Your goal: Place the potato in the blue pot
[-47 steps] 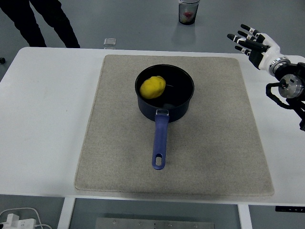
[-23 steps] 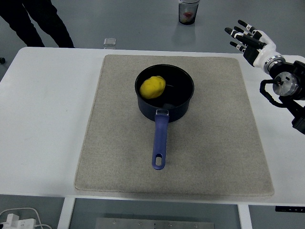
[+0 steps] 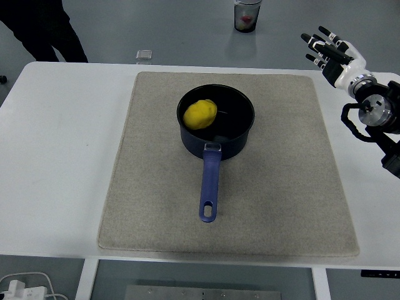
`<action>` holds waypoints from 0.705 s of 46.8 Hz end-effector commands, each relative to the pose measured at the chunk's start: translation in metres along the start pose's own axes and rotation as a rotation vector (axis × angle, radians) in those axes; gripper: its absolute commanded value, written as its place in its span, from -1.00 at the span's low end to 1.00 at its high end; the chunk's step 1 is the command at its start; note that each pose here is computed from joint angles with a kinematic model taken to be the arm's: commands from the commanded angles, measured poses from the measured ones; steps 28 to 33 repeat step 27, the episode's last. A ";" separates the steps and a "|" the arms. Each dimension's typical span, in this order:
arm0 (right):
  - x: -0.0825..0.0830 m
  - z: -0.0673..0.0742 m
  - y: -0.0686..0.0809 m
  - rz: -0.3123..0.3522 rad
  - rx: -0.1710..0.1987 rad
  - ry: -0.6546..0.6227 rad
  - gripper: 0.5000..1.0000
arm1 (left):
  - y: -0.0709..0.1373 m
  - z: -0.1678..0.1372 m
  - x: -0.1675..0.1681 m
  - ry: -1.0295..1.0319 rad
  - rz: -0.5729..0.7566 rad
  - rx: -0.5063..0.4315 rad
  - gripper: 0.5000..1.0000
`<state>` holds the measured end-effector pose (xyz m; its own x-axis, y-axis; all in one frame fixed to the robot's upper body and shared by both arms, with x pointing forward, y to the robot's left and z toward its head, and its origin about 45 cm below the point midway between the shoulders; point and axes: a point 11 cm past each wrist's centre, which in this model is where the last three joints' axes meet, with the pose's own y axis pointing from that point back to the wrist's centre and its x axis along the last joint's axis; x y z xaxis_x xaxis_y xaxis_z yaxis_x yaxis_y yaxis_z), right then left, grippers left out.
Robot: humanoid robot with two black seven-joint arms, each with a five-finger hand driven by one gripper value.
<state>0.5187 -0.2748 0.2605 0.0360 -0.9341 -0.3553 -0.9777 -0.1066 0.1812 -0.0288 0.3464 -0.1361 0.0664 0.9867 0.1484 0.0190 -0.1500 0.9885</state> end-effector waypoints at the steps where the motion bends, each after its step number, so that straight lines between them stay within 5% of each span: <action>1: -0.002 -0.001 -0.001 -0.003 0.003 -0.011 0.71 | 0.000 0.000 0.000 0.000 0.001 0.000 0.99; 33: 0.010 0.009 0.003 0.019 0.005 -0.013 0.71 | 0.000 0.000 0.000 0.000 0.001 0.000 0.99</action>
